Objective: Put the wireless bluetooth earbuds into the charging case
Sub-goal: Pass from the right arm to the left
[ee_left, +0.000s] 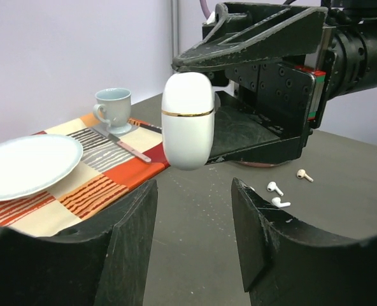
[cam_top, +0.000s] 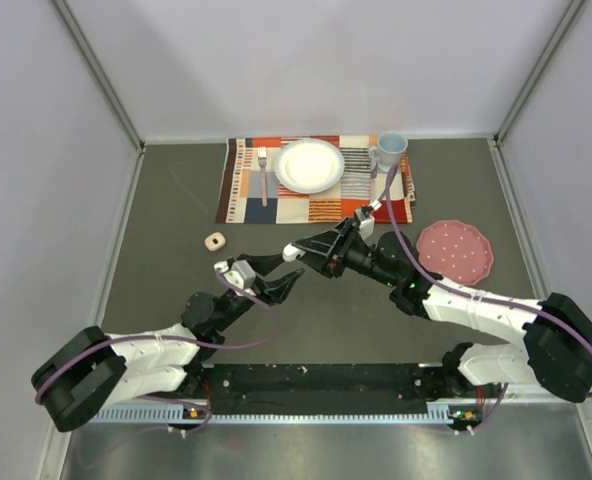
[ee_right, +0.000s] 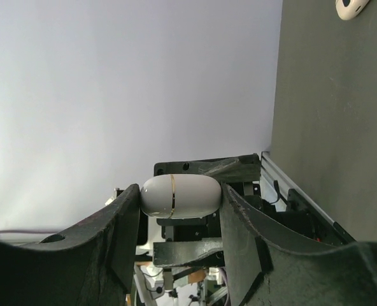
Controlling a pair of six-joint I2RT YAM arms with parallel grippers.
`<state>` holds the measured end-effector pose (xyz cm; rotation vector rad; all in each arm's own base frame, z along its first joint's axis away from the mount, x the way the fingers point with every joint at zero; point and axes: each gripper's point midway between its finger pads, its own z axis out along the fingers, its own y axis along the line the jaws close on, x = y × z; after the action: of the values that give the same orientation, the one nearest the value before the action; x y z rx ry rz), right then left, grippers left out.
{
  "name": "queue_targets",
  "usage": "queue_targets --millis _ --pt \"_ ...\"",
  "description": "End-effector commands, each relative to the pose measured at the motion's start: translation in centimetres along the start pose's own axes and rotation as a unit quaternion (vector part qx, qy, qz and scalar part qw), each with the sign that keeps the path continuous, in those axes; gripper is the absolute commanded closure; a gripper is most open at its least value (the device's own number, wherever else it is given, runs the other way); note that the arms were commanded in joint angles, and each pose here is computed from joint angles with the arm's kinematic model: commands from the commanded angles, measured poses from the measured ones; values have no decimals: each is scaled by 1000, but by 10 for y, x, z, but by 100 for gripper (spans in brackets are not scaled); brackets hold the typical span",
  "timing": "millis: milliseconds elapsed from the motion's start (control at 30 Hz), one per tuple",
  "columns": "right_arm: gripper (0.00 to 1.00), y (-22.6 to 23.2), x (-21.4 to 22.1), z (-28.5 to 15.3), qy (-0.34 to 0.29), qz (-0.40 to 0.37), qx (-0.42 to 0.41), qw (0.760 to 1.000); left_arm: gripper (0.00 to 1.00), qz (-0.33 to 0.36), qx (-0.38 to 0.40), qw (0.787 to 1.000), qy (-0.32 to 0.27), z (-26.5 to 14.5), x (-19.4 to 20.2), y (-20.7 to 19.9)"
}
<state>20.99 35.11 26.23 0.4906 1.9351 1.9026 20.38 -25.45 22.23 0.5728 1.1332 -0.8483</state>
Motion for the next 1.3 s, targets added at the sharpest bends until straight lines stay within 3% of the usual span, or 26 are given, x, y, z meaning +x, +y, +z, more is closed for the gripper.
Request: queue_targets --millis 0,400,933,1267 --pt "73 19 5 2 10 -20 -25 999 45 26 -15 983 -179 -5 -89 2" --pt "73 6 5 2 12 -35 24 999 45 33 -10 978 -204 -8 -106 0" --pt "74 7 11 6 27 -11 -3 1000 52 20 8 982 -189 3 -98 -6" --pt "74 2 5 2 9 -25 24 999 49 24 2 978 -206 -3 -108 -5"
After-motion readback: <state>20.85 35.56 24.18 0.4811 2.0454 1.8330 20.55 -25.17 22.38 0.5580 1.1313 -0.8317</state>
